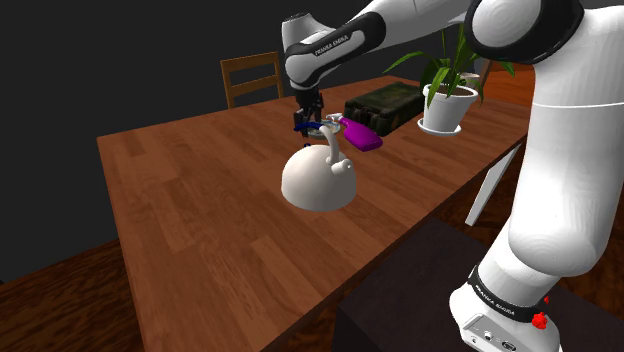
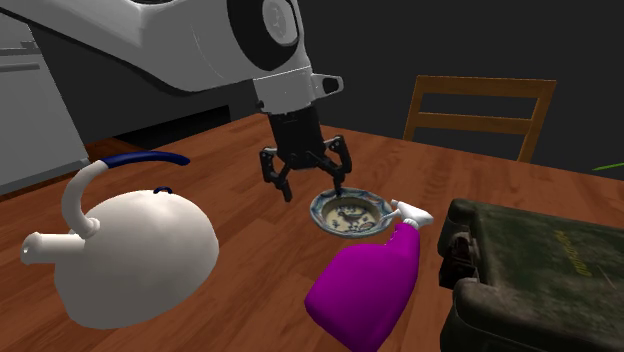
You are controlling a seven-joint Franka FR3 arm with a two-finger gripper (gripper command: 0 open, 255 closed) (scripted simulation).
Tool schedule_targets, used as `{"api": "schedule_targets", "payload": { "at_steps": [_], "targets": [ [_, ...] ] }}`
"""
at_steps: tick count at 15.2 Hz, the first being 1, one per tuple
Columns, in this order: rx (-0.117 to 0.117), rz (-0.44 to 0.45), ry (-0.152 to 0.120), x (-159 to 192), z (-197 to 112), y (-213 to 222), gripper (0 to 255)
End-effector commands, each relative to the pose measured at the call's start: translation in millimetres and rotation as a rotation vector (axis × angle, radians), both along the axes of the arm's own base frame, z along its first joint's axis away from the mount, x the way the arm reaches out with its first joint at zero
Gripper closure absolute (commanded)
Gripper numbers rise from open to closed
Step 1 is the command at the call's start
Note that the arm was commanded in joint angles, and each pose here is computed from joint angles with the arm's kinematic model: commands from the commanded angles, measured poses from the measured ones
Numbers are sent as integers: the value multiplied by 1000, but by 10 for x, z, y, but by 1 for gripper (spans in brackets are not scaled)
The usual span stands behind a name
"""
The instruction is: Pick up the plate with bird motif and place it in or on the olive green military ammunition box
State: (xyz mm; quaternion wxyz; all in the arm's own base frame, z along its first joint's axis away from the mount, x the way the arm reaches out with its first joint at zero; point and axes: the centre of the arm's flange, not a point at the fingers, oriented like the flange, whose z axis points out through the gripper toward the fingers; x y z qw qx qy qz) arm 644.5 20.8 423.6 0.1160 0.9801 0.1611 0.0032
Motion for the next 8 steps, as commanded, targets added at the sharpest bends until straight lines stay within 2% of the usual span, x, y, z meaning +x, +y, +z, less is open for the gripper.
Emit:
{"api": "schedule_targets", "payload": {
  "at_steps": [1,8],
  "targets": [
    [0,0,0,9,-109,-40,0],
    [0,0,0,12,-190,-59,0]
  ]
}}
